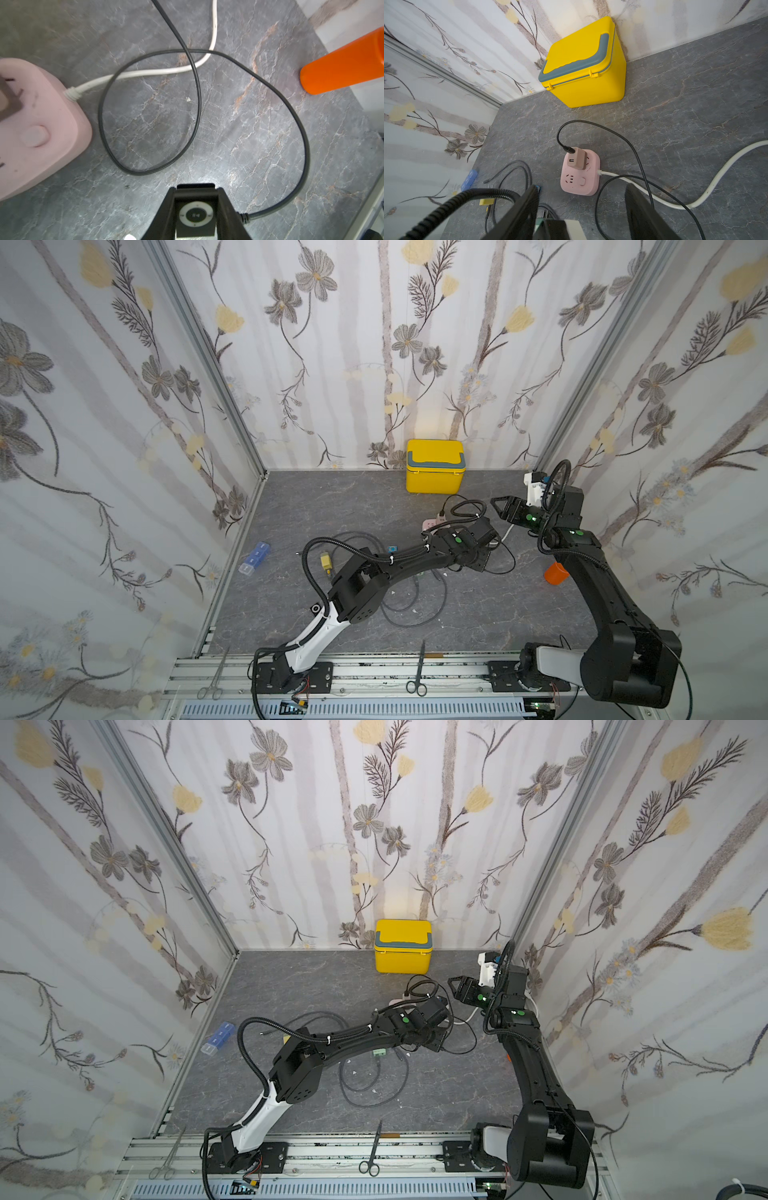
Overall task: Charge mp3
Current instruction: Place the MP3 player at the center of the board.
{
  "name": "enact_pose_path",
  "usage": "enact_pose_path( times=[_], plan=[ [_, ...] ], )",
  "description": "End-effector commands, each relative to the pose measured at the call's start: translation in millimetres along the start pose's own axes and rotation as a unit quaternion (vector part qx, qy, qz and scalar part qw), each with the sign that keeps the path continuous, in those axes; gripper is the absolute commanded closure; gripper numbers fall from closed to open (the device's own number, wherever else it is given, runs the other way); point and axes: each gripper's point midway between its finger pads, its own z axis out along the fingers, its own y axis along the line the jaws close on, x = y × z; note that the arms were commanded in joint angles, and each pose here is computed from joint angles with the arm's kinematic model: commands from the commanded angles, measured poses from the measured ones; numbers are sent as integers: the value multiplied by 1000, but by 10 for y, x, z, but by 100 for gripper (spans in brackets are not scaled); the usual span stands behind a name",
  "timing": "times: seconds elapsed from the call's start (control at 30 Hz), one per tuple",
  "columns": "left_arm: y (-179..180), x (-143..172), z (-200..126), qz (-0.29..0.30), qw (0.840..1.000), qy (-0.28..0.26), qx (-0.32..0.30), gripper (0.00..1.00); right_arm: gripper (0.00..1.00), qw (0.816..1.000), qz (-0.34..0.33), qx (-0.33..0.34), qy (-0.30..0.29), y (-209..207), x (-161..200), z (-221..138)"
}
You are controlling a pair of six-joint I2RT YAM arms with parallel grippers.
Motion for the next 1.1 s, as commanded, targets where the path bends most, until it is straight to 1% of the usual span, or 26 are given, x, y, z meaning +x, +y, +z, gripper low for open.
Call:
enact_pose_path(
  times=[0.0, 0.1, 0.23, 0.43, 0.47, 0.6, 0.67, 0.7, 0.83, 1.07],
  plan=[
    [-31, 182, 101, 2, 999, 34, -7, 99, 36, 1000, -2, 9, -6, -61, -29, 60],
    [-100, 288, 211, 4, 999, 51, -2, 99, 37, 1000, 9, 14, 2, -119, 8, 113],
    [-83, 389, 357, 5, 997, 70, -14, 98, 39, 1000, 20, 8, 14, -134, 60, 173],
    [-92, 448, 489, 6, 996, 84, -12, 93, 40, 999, 27, -1, 23, -132, 102, 221],
    [-100, 448, 496, 7, 996, 85, -11, 91, 40, 999, 28, -1, 24, -137, 104, 224],
    [-111, 469, 531, 9, 996, 88, -6, 89, 40, 999, 31, -3, 28, -135, 129, 244],
    [-119, 478, 541, 9, 996, 90, -3, 84, 40, 999, 31, -4, 29, -121, 137, 248],
    [-129, 474, 533, 9, 996, 90, -1, 80, 40, 999, 31, -4, 30, -117, 146, 251],
    [-165, 455, 533, 6, 996, 90, 13, 71, 41, 999, 32, -5, 33, -110, 175, 267],
    [-255, 296, 434, -9, 996, 72, 44, 55, 41, 999, 32, -5, 38, -96, 230, 271]
  ],
)
